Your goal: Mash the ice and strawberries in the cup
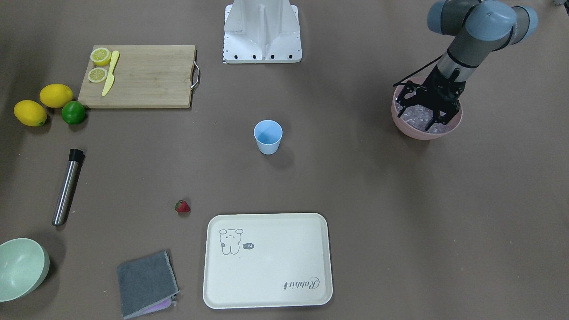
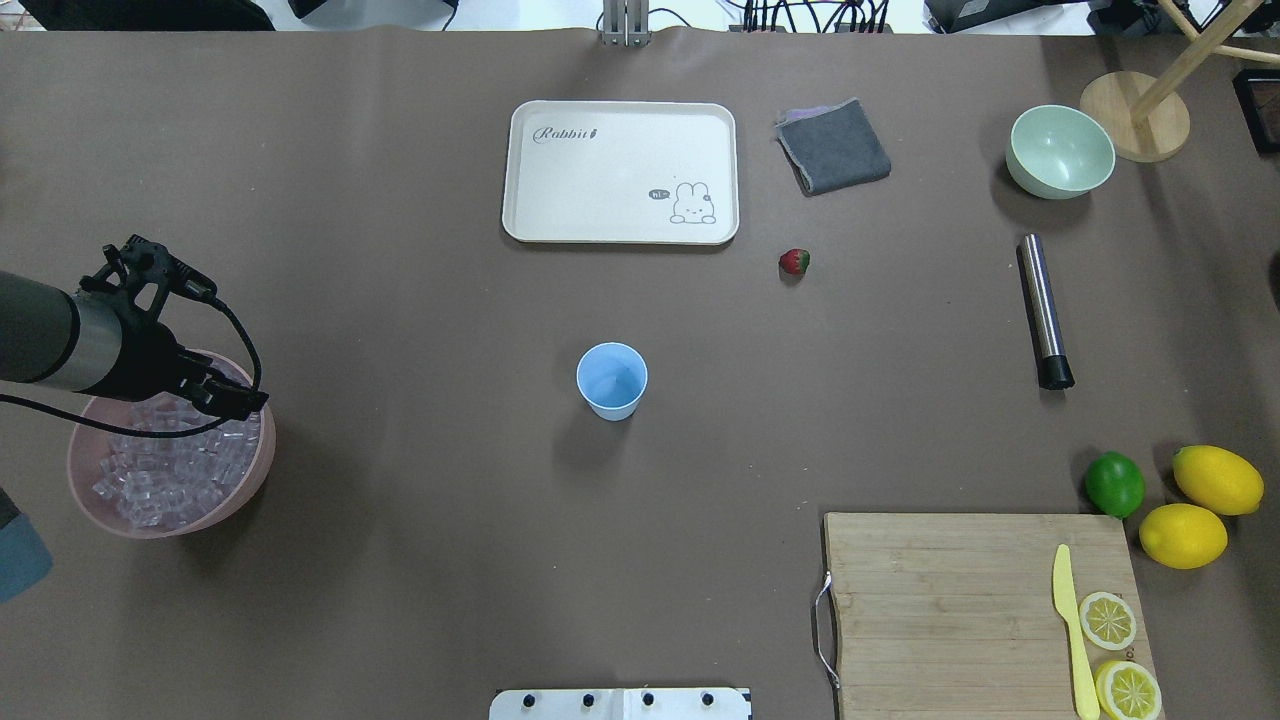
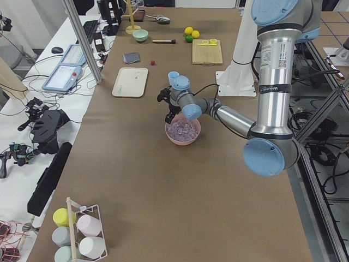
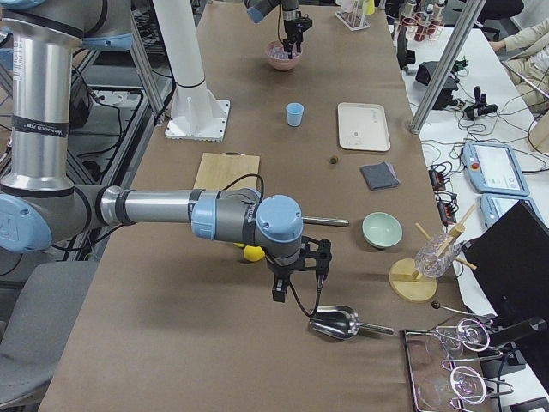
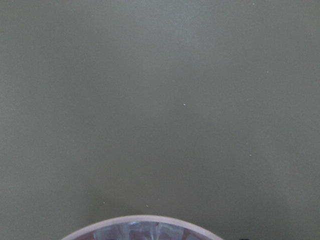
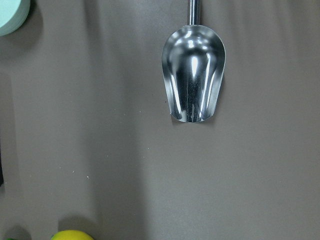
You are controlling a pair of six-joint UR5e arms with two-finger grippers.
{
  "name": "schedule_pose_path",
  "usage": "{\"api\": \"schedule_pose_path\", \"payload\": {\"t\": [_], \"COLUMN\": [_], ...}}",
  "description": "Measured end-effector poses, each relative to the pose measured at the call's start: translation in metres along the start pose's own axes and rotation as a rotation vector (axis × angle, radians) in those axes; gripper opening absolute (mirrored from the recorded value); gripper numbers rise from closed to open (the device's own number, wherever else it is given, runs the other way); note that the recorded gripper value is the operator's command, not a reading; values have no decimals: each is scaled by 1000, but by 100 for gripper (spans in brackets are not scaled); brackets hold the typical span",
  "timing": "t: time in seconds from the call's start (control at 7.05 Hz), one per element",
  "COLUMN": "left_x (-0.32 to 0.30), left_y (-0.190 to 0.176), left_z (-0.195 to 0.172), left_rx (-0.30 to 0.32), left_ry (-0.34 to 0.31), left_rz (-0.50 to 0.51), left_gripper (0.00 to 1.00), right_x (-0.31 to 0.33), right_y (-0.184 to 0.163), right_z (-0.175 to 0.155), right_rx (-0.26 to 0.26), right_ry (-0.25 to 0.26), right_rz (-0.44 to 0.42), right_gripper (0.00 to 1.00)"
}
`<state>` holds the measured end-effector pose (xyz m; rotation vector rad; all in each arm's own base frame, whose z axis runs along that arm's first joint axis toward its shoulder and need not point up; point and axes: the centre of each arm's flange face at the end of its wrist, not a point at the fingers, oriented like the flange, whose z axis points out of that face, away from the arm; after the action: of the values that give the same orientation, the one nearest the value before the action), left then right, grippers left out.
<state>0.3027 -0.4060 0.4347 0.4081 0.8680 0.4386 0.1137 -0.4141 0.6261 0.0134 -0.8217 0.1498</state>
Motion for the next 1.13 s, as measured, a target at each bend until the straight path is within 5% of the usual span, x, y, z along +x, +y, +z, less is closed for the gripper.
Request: {"api": "schedule_pose_path", "payload": {"t": [1.13], "left_x": [-16], "left_y": [18], "left_z": [-2], "left_rx": [-40], "left_ry": [33], "left_rz": [68], "left_gripper": [90], "right_x": [-1], "right_y": [0], "right_z": [-1], "right_rx": [3], "right_ry": [0], "right_rz": [8], "right_gripper": [100]}}
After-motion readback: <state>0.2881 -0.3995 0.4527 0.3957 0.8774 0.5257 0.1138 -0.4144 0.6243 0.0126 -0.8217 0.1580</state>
